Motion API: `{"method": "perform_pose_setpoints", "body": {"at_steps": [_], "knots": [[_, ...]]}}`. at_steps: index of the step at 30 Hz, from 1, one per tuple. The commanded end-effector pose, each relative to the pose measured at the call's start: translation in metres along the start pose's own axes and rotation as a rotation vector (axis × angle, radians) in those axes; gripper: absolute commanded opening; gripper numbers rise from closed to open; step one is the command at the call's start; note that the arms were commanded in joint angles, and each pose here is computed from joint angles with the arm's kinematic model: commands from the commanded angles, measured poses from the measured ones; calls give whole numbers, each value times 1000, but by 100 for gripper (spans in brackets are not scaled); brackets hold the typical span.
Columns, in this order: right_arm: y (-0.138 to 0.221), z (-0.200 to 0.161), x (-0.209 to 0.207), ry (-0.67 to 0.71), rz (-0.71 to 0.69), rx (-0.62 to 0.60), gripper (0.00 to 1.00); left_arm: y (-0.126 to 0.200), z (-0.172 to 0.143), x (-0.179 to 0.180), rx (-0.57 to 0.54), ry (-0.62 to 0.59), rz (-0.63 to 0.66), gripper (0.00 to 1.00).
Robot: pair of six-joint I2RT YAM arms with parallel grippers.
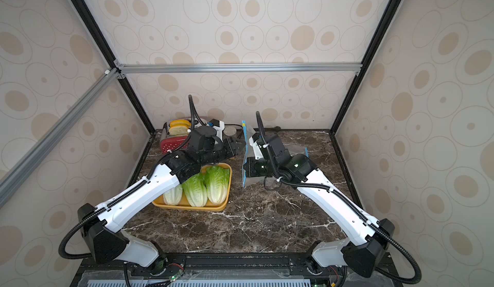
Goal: Put the chinese cabbages into a zipper bag and zip it
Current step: Open the zipper of the food storage bag.
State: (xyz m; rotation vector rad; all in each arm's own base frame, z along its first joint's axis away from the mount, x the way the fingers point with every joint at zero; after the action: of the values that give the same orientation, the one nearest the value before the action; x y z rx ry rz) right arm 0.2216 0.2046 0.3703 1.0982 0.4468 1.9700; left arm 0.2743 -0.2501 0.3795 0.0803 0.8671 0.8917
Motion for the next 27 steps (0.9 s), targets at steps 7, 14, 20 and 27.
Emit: {"method": "perform_pose_setpoints", "body": {"at_steps": [7,14,20,27], "knots": [[25,3,8,-5,11,-24,0,40,-11,-18,104,-209,-258,52],[25,4,11,9,31,-4,0,30,-22,-13,199,-259,-272,51],[20,4,13,23,43,22,0,13,-20,-17,236,-267,-294,48],[18,6,13,33,32,28,0,7,-23,-5,263,-308,-160,36]]}}
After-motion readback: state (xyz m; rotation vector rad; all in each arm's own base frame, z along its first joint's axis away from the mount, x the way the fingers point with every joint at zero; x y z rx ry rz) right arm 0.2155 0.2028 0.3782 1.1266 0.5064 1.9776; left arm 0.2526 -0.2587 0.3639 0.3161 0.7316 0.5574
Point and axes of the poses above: each gripper's point midway between its finger pads, its own y axis back along the fingers, its own x axis along the line the jaws close on, z = x × y, the point moved 10 cm from there along y, back along the fingers, and after that the axes turned 6 degrees about -y, right-handed, at the moved point
